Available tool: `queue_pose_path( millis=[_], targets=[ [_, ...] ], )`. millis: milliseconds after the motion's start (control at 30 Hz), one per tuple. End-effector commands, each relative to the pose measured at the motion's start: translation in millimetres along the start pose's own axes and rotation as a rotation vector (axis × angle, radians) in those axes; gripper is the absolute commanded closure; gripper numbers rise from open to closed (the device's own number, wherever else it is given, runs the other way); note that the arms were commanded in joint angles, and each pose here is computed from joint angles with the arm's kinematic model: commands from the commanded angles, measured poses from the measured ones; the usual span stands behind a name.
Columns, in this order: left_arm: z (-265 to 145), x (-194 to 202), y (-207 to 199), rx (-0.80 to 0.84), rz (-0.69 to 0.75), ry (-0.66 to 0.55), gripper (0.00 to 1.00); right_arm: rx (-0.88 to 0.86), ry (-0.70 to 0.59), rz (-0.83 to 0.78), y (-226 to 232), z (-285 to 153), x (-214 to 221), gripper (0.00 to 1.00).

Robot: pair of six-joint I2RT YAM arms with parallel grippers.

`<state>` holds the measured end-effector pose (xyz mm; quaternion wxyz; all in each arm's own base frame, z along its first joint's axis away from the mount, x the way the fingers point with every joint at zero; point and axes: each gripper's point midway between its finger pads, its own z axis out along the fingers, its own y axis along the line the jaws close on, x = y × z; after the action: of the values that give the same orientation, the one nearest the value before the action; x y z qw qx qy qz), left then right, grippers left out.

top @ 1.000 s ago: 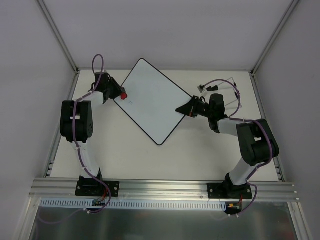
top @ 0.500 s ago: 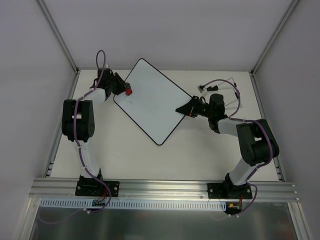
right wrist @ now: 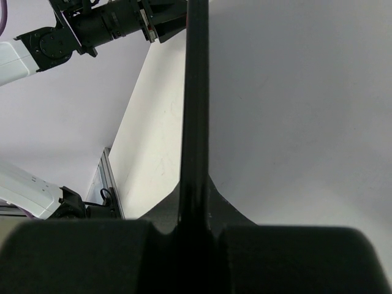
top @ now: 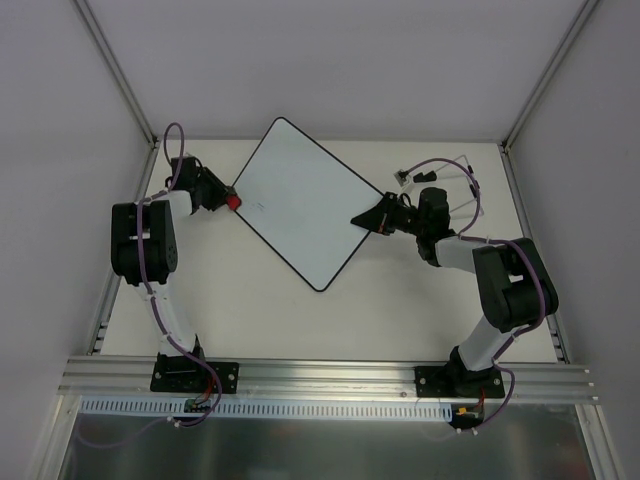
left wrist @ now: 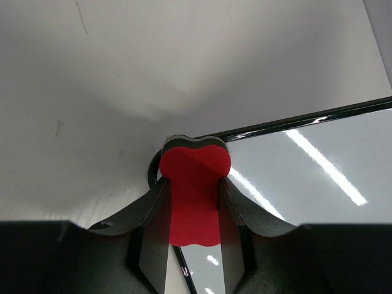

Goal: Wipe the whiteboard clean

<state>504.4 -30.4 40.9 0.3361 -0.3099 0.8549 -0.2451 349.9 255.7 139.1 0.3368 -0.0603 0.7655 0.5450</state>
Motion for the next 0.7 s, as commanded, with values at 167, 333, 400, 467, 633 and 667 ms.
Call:
queue_pose_path(
  millis=[167,333,400,467,633,667],
  targets=[
    [-0.1,40.5,-4.8,-0.023,0.008,0.102,1.0,-0.386,0.182,-0.226,92.1,-13.6,21.7,1.0],
    [2.4,93.2,-28.6,0.005,0.042,0.175,1.0,-0.384,0.18,-0.226,90.9,-12.0,20.4,1.0],
    [-0.6,122.8,-30.5,0.016,0.0,0.21,1.0,-0.383,0.174,-0.23,91.9,-12.1,19.1,1.0],
    [-2.7,132.3,-43.3,0.066,-0.007,0.195,1.0,-0.383,0.173,-0.232,92.3,-12.2,18.7,1.0],
    [-15.6,185.8,-66.3,0.11,0.03,0.249,1.0,-0.383,0.172,-0.235,91.6,-12.3,19.5,1.0],
    [-19.5,189.4,-74.6,0.128,0.044,0.248,1.0,-0.38,0.174,-0.23,90.7,-12.4,20.3,1.0]
  ],
)
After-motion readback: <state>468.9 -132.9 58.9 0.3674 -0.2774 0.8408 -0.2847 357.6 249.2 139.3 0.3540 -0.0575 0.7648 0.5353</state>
